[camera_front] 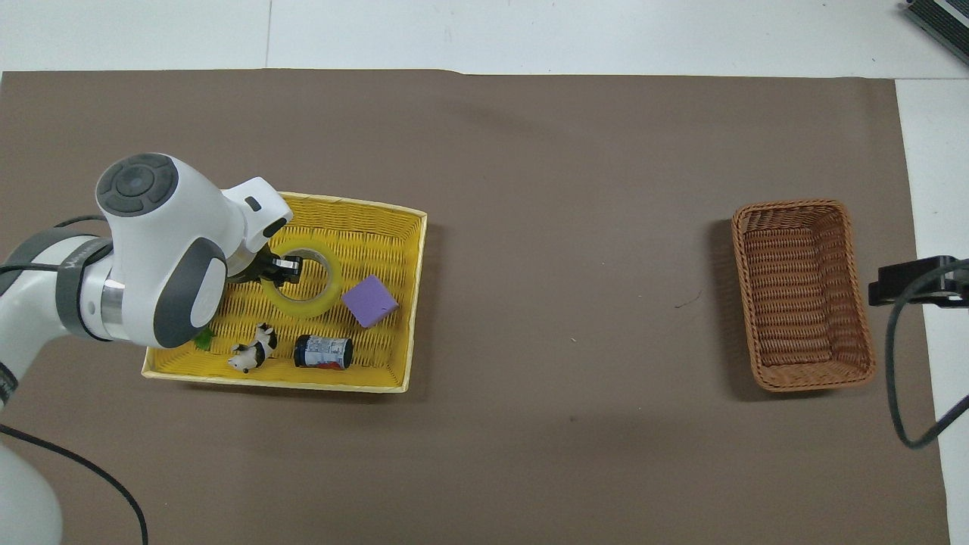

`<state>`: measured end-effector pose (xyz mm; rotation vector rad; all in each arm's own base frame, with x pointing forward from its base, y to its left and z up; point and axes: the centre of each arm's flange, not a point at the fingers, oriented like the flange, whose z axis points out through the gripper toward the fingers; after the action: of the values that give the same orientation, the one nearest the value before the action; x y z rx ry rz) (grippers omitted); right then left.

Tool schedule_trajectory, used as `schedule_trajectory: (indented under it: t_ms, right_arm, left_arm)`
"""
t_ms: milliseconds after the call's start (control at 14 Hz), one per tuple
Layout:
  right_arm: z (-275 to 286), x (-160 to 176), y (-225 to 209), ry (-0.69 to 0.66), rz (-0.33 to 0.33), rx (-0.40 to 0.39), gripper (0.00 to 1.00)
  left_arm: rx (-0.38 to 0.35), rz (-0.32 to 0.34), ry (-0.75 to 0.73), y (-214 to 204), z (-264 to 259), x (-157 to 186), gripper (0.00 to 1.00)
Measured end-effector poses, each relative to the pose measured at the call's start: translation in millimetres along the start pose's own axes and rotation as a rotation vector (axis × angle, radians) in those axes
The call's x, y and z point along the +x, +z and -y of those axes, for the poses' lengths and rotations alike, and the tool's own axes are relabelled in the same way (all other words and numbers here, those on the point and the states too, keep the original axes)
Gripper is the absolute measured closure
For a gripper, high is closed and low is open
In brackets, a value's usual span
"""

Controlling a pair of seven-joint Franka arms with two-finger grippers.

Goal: Move tape to another basket
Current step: 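Carry the tape toward the basket while the right gripper reaches it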

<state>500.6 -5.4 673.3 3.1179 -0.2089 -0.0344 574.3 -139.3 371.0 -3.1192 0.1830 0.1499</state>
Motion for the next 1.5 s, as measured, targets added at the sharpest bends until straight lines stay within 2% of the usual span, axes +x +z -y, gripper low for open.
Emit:
schedule_trajectory:
  t_ms: [286,571,857,929,1143,1286,1500]
  right_arm:
    - [-1,-2,6,0.001,0.014,-0.001,0.00]
    - [-2,-1,8,0.004,0.009,0.000,0.00]
    - [0,4,9,0.002,-0.020,0.004,0.00]
    - [1,7,11,0.001,-0.034,0.013,0.00]
    - [19,20,18,-0.006,-0.056,0.148,0.00]
    - [33,24,21,-0.009,-0.049,0.259,0.00]
    - [62,34,26,-0.021,-0.057,0.397,0.00]
  left_arm:
    - [-0.001,0.003,-0.030,-46,12,0,0.75]
    - [-0.025,-0.049,-0.038,-100,10,-13,0.75]
    - [-0.033,-0.025,-0.055,-130,-28,-35,0.75]
    - [-0.060,-0.016,-0.054,-131,-44,-39,0.75]
    - [-0.197,0.021,-0.152,-138,-85,-47,0.75]
    - [-0.267,0.034,-0.208,-145,-118,-54,0.75]
    - [-0.352,-0.007,-0.168,-155,-180,-69,0.75]
